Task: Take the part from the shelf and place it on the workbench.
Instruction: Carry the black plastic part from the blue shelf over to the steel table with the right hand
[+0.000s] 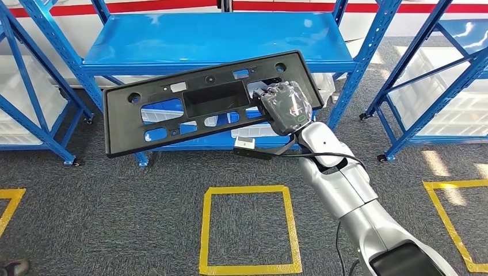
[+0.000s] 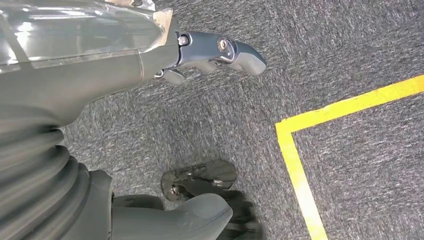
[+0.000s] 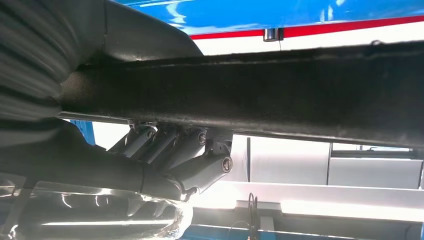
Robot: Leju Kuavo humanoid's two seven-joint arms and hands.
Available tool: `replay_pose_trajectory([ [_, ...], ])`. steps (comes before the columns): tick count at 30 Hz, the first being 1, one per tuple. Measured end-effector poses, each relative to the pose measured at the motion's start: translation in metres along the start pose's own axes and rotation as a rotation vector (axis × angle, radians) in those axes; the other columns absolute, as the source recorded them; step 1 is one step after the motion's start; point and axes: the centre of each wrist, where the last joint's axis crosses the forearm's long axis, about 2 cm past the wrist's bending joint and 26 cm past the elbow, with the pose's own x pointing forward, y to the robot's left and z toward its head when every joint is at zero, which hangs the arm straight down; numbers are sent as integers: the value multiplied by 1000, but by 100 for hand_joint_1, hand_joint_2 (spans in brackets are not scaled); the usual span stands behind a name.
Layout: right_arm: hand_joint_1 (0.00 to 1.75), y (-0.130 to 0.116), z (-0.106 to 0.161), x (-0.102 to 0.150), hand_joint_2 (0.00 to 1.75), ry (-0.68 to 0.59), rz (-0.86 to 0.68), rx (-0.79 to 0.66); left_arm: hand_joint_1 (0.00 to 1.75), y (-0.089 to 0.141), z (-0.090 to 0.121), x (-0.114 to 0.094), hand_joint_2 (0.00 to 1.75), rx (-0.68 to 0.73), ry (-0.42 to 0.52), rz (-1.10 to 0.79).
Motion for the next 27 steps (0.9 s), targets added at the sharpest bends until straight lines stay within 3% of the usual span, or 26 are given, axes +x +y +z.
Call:
replay_pose_trajectory([
  [27, 166, -4, -7, -5, 175, 9, -35, -22, 0, -2, 1, -1, 175, -2, 0, 6],
])
